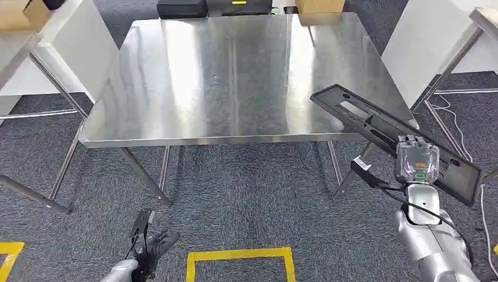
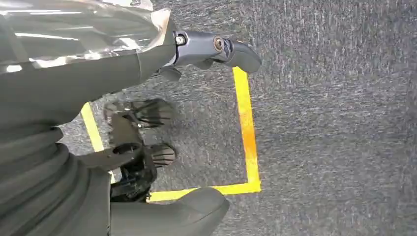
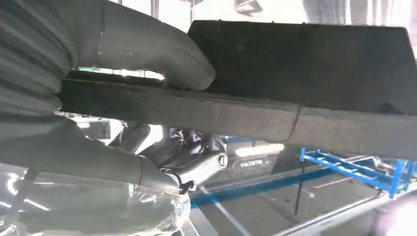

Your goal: Take the parts from the cabinet and place them on the table.

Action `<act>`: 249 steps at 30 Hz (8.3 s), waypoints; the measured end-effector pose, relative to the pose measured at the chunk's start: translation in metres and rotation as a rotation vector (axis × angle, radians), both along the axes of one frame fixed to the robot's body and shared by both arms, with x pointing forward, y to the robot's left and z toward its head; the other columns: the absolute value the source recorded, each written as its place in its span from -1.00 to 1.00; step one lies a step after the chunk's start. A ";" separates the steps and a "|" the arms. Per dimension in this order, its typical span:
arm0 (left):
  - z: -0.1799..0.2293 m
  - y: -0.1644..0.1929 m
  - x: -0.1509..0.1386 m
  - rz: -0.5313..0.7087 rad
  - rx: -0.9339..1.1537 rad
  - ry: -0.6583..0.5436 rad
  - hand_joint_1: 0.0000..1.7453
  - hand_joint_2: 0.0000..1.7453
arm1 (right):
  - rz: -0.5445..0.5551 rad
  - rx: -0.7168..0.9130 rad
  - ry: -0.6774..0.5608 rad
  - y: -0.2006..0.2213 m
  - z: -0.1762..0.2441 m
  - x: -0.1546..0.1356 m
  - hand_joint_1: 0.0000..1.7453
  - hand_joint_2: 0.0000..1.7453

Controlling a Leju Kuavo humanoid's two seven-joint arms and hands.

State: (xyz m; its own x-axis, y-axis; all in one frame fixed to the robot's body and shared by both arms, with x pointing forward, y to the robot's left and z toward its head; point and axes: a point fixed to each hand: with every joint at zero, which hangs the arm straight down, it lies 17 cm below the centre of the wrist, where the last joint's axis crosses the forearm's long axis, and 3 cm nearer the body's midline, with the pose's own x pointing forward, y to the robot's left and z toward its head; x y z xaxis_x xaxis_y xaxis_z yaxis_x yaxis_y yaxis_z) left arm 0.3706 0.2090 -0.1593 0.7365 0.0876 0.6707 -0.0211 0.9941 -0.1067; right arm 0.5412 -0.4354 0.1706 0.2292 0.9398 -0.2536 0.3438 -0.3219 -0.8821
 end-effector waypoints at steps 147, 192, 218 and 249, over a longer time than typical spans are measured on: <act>-0.023 0.009 -0.033 0.059 0.024 0.074 -1.00 -1.00 | 0.340 0.094 0.004 0.234 0.106 0.100 -1.00 -1.00; -0.042 0.023 -0.076 0.326 -0.132 0.096 -1.00 -1.00 | 0.570 0.136 -0.382 0.239 0.114 -0.127 -1.00 -1.00; -0.024 -0.013 -0.052 0.389 -0.194 0.065 -1.00 -1.00 | 0.520 0.217 -0.336 0.182 0.089 -0.183 -1.00 -1.00; -0.010 -0.027 -0.031 0.363 -0.209 0.032 -1.00 -1.00 | 0.559 0.284 -0.364 0.154 0.086 -0.191 -1.00 -1.00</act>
